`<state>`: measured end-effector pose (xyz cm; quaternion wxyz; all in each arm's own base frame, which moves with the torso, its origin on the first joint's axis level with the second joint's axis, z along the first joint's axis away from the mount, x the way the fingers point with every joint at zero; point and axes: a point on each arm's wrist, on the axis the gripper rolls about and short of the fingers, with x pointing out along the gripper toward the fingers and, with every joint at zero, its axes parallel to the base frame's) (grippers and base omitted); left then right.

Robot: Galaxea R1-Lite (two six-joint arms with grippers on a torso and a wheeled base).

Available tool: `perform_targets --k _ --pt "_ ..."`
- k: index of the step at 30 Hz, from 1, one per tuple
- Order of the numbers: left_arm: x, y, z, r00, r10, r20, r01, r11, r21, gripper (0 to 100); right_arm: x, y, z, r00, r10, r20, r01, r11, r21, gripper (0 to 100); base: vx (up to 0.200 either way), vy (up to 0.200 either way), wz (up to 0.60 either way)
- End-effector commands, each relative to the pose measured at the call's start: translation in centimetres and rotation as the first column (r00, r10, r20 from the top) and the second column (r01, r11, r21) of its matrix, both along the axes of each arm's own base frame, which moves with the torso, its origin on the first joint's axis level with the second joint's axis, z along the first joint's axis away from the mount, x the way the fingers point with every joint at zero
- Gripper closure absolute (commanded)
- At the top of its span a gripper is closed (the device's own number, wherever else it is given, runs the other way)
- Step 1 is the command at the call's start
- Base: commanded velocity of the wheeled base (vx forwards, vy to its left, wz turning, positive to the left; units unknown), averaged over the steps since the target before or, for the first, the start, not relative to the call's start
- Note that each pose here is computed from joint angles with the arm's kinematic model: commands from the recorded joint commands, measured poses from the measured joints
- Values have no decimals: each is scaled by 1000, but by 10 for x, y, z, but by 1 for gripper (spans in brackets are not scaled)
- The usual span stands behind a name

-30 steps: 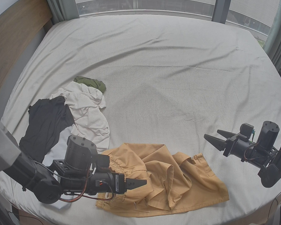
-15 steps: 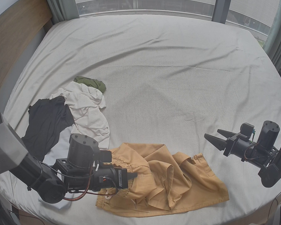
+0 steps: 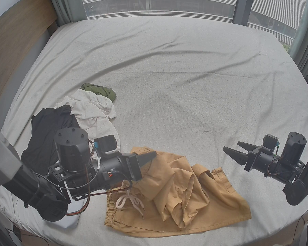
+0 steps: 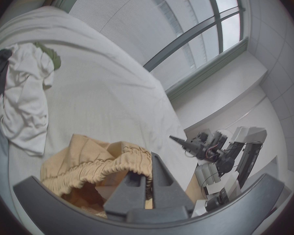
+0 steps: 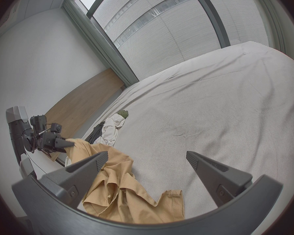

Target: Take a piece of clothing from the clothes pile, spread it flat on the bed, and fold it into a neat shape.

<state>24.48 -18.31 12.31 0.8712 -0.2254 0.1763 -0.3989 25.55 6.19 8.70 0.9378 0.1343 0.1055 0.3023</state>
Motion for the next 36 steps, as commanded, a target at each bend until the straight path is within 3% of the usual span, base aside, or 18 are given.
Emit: perform_targets --k 1,10,20,36 --pt "-4 -3 13 998 -12 68 16 999 -51 100 1 0 1 1000 0 6 0 1000 1 0 0 0 0" --pt "-9 -3 42 980 -10 199 39 989 -145 100 0 -2 8 999 -5 34 5 1000 8 0 0 0 0" --pt "-27 3 68 961 -26 274 83 976 -200 100 0 -1 9 999 0 37 0 1000 9 0 0 0 0" --pt "-30 7 75 960 -15 281 85 967 -241 100 0 0 9 1000 1 25 -1 1000 25 0 0 0 0"
